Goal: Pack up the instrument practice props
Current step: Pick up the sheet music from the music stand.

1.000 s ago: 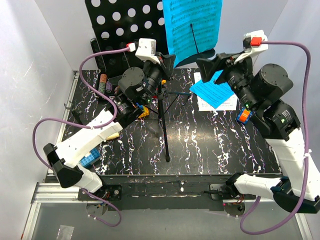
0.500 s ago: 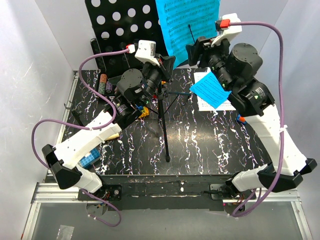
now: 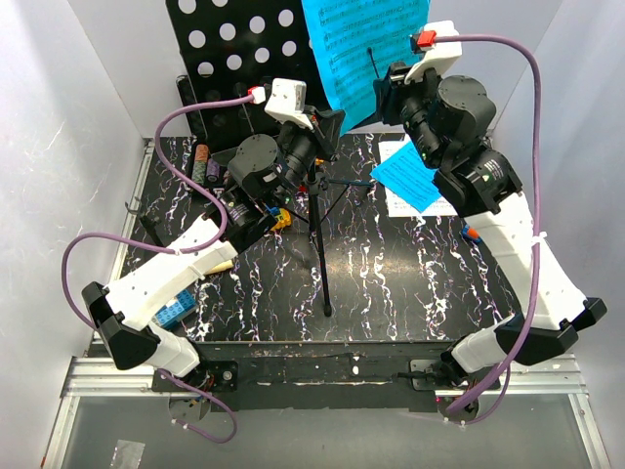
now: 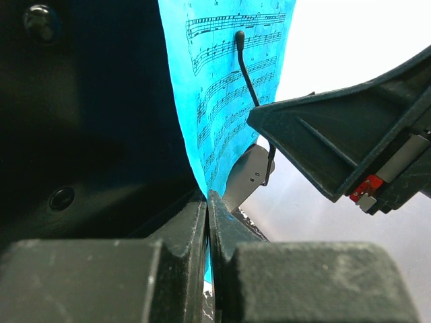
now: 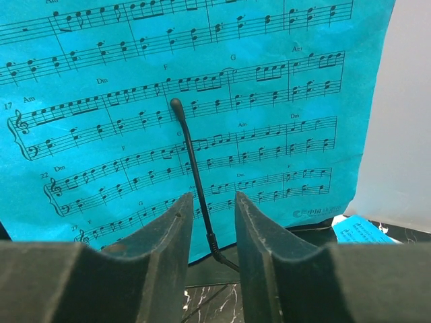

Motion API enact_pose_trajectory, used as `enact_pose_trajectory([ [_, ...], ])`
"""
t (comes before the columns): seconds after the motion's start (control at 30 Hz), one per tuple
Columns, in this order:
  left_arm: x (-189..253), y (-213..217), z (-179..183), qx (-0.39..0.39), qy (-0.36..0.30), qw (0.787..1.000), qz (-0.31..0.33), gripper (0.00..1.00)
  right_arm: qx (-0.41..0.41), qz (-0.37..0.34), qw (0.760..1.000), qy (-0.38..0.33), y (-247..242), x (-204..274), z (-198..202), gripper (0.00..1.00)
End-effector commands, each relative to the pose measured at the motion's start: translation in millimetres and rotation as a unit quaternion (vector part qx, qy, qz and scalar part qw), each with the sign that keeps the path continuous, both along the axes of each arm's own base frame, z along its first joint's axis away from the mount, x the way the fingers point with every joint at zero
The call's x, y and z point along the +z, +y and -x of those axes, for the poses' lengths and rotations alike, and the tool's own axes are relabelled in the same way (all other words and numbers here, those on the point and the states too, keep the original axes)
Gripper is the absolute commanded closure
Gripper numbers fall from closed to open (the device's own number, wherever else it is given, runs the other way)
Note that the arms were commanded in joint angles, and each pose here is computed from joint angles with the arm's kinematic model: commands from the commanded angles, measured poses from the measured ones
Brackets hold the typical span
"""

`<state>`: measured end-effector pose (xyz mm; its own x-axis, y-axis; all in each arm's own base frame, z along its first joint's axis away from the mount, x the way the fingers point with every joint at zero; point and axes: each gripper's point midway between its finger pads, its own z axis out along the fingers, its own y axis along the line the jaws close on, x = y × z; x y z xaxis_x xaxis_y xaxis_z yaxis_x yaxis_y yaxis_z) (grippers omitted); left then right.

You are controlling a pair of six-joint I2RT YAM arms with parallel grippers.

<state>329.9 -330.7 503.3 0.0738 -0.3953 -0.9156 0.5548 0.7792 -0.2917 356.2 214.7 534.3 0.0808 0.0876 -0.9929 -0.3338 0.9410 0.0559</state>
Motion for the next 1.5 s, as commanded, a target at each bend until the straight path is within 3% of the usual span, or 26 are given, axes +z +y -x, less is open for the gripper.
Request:
enact_pose_trajectory([
  [0.0, 18.9, 10.9, 10.6, -0.004, -0.019, 1.000, 0.015, 1.00, -0.007, -0.021, 0.999, -0.036, -8.7, 27.6, 4.8, 0.63],
  [0.17, 18.3, 10.1, 9.8, -0.004, -0.018, 1.000, 0.017, 1.00, -0.001, -0.018, 0.999, -0.034, -7.5, 24.9, 5.9, 0.68],
  [0.27, 19.9, 9.8, 10.2, -0.005, -0.019, 1.000, 0.018, 1.00, 0.003, -0.017, 0.999, -0.034, -5.2, 24.4, 6.2, 0.58],
  [0.37, 19.8, 10.6, 10.7, -0.005, -0.017, 1.000, 0.018, 1.00, 0.006, -0.015, 0.999, -0.031, -3.0, 23.9, 4.6, 0.57],
  [0.53, 19.4, 12.3, 11.8, -0.005, -0.017, 1.000, 0.020, 1.00, 0.007, -0.014, 0.999, -0.031, -0.9, 22.1, 2.3, 0.67],
  [0.7, 19.7, 12.5, 12.5, -0.006, -0.019, 1.000, 0.020, 1.00, 0.009, -0.018, 0.999, -0.029, 1.6, 23.9, 1.1, 0.99],
  [1.07, 24.8, 18.3, 16.1, -0.003, -0.029, 0.999, 0.024, 1.00, -0.005, -0.072, 0.997, -0.029, -14.6, 28.0, 13.3, 0.99],
  [1.27, 53.4, 19.8, 39.7, -0.047, -0.090, 0.994, 0.034, 1.00, -0.003, -0.109, 0.994, -0.024, -24.7, 30.0, 20.1, 0.99],
  [1.47, 68.3, 30.5, 51.0, -0.052, -0.102, 0.993, 0.040, 1.00, 0.004, -0.126, 0.992, -0.029, -31.2, 31.9, 29.7, 0.99],
])
